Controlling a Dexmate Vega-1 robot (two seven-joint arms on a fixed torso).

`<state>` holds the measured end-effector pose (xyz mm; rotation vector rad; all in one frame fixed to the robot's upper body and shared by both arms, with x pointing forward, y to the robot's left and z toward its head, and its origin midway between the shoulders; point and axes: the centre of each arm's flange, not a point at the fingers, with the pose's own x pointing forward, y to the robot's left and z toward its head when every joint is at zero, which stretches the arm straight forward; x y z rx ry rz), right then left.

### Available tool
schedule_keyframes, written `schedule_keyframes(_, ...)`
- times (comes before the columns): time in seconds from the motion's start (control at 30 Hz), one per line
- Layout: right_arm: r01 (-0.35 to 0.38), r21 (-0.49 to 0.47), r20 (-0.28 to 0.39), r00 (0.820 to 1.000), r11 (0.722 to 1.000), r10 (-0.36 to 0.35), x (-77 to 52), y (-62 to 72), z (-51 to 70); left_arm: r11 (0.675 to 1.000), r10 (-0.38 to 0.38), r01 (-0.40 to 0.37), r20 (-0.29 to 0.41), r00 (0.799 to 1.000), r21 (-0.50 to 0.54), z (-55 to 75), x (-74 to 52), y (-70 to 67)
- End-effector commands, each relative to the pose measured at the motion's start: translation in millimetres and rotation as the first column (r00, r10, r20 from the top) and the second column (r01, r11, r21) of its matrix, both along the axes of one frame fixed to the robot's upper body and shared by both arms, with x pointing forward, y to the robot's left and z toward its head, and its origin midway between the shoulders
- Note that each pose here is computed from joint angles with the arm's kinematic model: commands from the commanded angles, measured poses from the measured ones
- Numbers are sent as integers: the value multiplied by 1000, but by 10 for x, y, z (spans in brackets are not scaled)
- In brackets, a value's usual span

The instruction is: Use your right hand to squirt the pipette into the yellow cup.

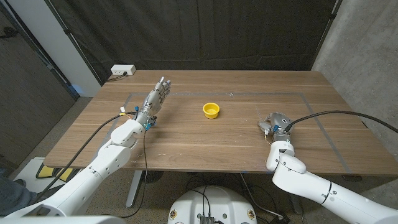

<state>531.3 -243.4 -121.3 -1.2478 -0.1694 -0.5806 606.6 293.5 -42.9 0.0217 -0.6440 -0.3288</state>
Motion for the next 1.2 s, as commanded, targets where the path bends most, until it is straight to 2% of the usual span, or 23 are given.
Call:
schedule_keyframes(0.03, 40, -49, 79, 996, 998, -36, -53, 78, -54, 1000, -13, 13, -11, 1000, -9, -55, 27, -3)
schedule_keyframes(0.67, 54, -33, 42, 998, 998, -53, -3, 10, -119, 1000, -16, 16, -3, 1000, -17, -39, 23, -23)
schedule_keyframes(0.93, 52, -28, 38, 998, 998, -51, 16, 15, -164, 1000, -17, 17, 6, 1000, -9, -3, 24, -35)
schedule_keyframes(1.2, 59, -33, 27, 998, 998, -58, 46, 55, -176, 1000, -20, 20, -2, 1000, -16, -23, 50, -7)
